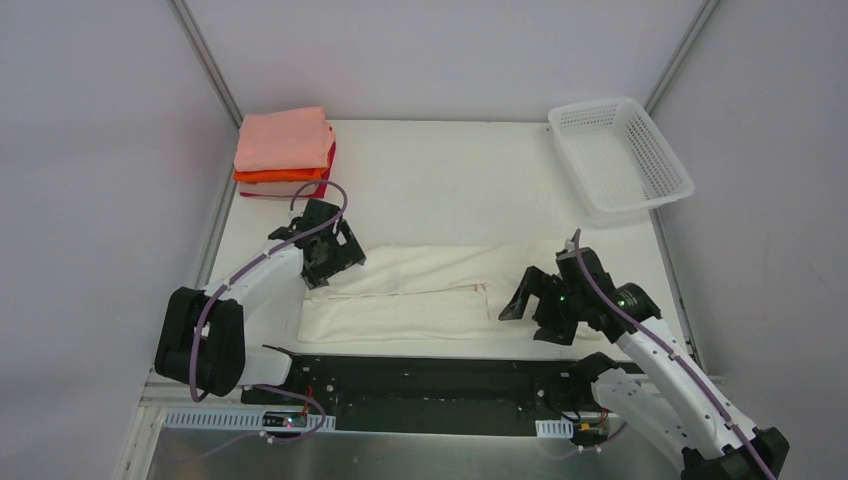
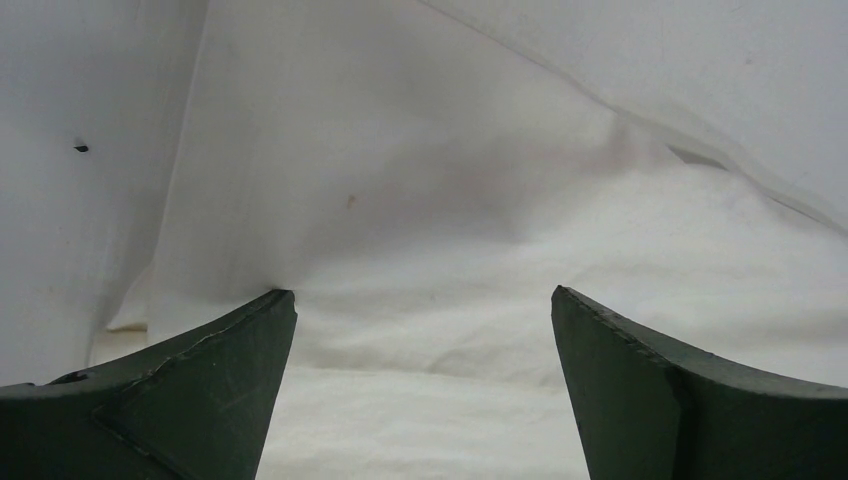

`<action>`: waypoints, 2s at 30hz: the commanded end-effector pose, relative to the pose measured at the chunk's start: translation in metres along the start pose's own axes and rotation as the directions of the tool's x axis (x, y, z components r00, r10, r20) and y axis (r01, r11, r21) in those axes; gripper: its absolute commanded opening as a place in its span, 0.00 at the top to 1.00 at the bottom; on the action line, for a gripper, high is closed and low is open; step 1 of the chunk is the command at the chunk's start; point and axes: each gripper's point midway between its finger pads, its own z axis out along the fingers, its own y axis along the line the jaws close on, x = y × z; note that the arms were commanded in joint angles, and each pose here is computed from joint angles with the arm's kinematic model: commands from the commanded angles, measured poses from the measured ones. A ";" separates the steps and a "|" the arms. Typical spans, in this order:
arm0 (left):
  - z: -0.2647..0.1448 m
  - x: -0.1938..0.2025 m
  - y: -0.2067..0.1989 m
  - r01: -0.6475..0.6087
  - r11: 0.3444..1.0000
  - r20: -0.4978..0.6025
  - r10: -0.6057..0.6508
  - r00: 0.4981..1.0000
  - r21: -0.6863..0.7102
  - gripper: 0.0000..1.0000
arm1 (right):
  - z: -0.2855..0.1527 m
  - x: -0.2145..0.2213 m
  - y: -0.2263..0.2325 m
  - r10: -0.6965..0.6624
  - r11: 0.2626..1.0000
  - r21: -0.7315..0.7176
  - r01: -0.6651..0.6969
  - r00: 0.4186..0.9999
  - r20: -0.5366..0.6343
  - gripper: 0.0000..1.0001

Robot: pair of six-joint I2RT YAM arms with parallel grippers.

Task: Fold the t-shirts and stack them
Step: Fold the other side of the tshirt into a rectangle, then rotate the tshirt 90 degrees

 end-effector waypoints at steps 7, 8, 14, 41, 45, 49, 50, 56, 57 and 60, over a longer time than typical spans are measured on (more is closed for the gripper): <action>-0.008 -0.006 0.000 -0.024 1.000 0.030 0.023 0.999 0.020 0.01 | 0.005 -0.138 0.043 -0.094 0.987 0.158 0.042 0.935 0.342 0.00; -0.007 -0.006 0.000 -0.026 0.999 0.028 0.026 0.999 0.018 0.01 | 0.013 -0.148 0.038 -0.085 0.982 0.187 0.020 0.935 0.344 0.01; -0.003 -0.005 0.003 -0.032 0.999 0.023 0.032 0.999 -0.003 0.01 | 0.051 -0.147 -0.012 -0.014 0.936 0.345 -0.069 0.973 0.231 0.01; -0.018 -0.009 -0.028 -0.063 0.990 0.014 0.062 0.998 0.123 0.01 | 0.041 -0.134 0.004 0.195 0.953 0.166 -0.255 0.930 0.310 0.00; -0.006 0.001 -0.017 -0.058 0.994 -0.014 0.060 0.998 0.087 0.01 | 0.069 -0.157 -0.012 0.271 0.910 0.218 -0.352 0.905 0.329 0.00; 0.003 0.015 -0.007 -0.029 0.997 -0.040 0.032 0.999 0.072 0.01 | 0.095 -0.177 -0.016 0.343 0.887 0.204 -0.413 0.888 0.306 0.00; 0.004 0.017 -0.005 -0.018 0.997 -0.040 0.021 0.999 0.074 0.01 | 0.105 -0.180 -0.012 0.359 0.889 0.193 -0.416 0.893 0.273 0.00; 0.002 0.045 0.007 0.028 0.996 -0.076 -0.022 0.997 0.082 0.01 | 0.137 -0.234 0.031 0.308 0.935 0.113 -0.335 0.928 0.208 0.00; 0.000 0.051 0.006 0.040 0.995 -0.084 -0.032 0.996 0.095 0.01 | 0.143 -0.244 0.039 0.292 0.943 0.102 -0.315 0.937 0.193 0.00; -0.010 0.068 0.000 0.075 0.988 -0.083 -0.064 0.995 0.136 0.01 | 0.157 -0.281 0.067 0.216 0.971 0.061 -0.229 0.961 0.172 0.00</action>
